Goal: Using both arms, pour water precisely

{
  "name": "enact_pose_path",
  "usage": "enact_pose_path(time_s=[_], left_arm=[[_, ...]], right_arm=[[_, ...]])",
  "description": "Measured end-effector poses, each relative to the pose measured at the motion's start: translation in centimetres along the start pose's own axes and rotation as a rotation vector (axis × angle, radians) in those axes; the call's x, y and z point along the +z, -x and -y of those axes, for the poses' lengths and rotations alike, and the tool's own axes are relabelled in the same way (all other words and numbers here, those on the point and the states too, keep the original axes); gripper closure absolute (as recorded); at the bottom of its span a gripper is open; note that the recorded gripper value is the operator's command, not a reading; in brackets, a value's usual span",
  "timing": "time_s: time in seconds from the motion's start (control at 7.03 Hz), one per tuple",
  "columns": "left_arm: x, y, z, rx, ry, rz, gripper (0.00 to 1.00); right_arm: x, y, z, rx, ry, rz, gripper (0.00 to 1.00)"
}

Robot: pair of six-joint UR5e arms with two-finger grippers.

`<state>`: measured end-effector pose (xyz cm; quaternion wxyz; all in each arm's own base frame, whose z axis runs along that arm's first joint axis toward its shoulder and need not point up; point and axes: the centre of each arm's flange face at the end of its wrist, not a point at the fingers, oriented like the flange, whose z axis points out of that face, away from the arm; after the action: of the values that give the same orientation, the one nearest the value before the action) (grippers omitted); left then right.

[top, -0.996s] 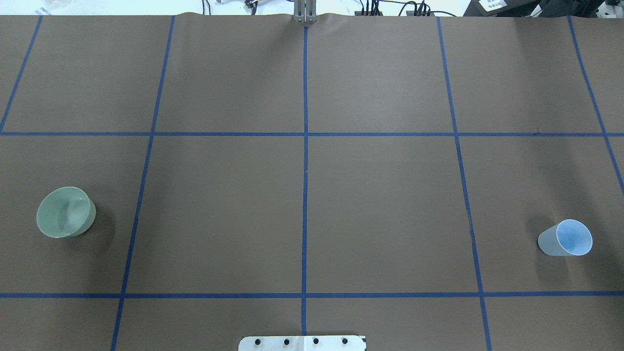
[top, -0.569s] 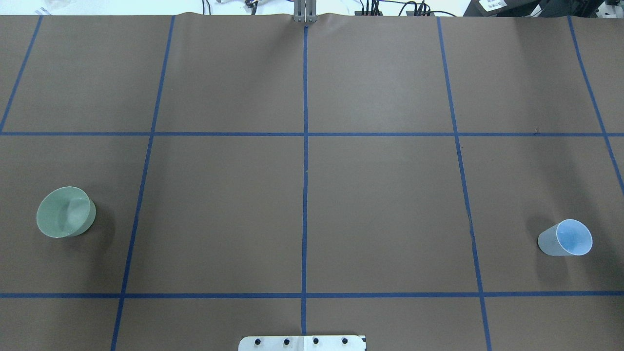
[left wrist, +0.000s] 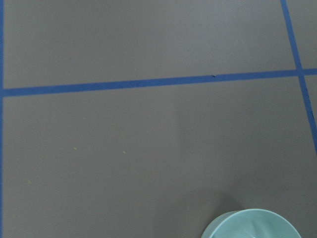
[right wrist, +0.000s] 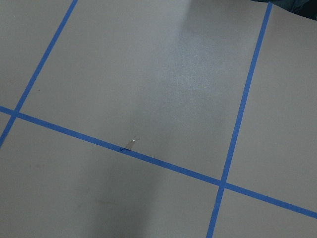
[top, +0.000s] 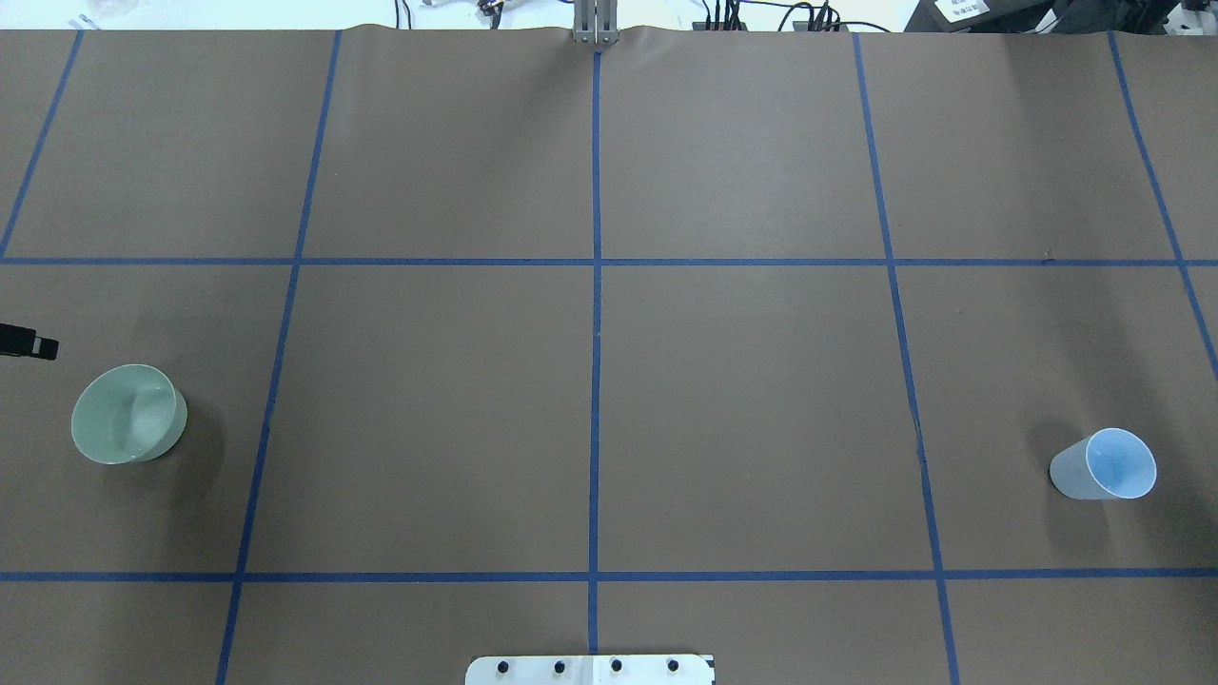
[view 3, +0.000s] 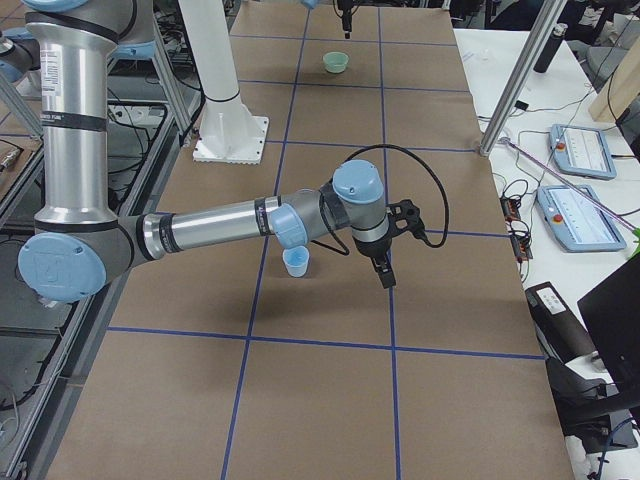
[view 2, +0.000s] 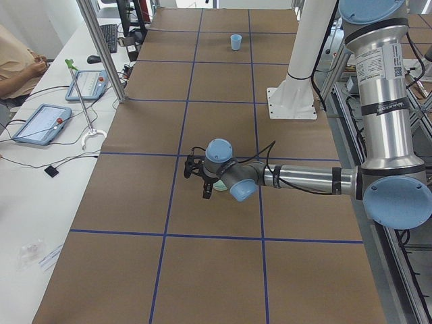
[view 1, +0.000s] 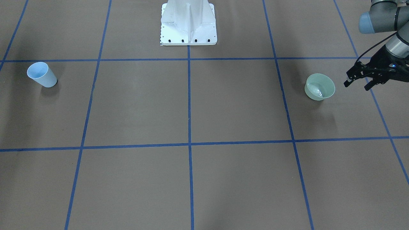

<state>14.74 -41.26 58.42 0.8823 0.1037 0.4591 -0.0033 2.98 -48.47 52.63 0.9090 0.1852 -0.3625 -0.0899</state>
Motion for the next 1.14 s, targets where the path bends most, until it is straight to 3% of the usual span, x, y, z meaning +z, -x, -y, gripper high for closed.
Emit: enact_pose_path(time_s=[0.43, 0.85, 1.14], left_arm=[[2.0, -1.7, -0.5, -0.027, 0.013, 0.006, 0.14], [4.4, -3.7, -1.4, 0.016, 0.038, 0.015, 0.33], [5.4, -4.3, -2.0, 0.036, 0.055, 0.018, 0.36]], right_arm=[[0.0, 0.1, 0.0, 0.0, 0.001, 0.002, 0.0], [0.1, 0.0, 0.0, 0.001, 0.002, 0.002, 0.0], [0.1, 0.0, -0.1, 0.002, 0.003, 0.004, 0.0]])
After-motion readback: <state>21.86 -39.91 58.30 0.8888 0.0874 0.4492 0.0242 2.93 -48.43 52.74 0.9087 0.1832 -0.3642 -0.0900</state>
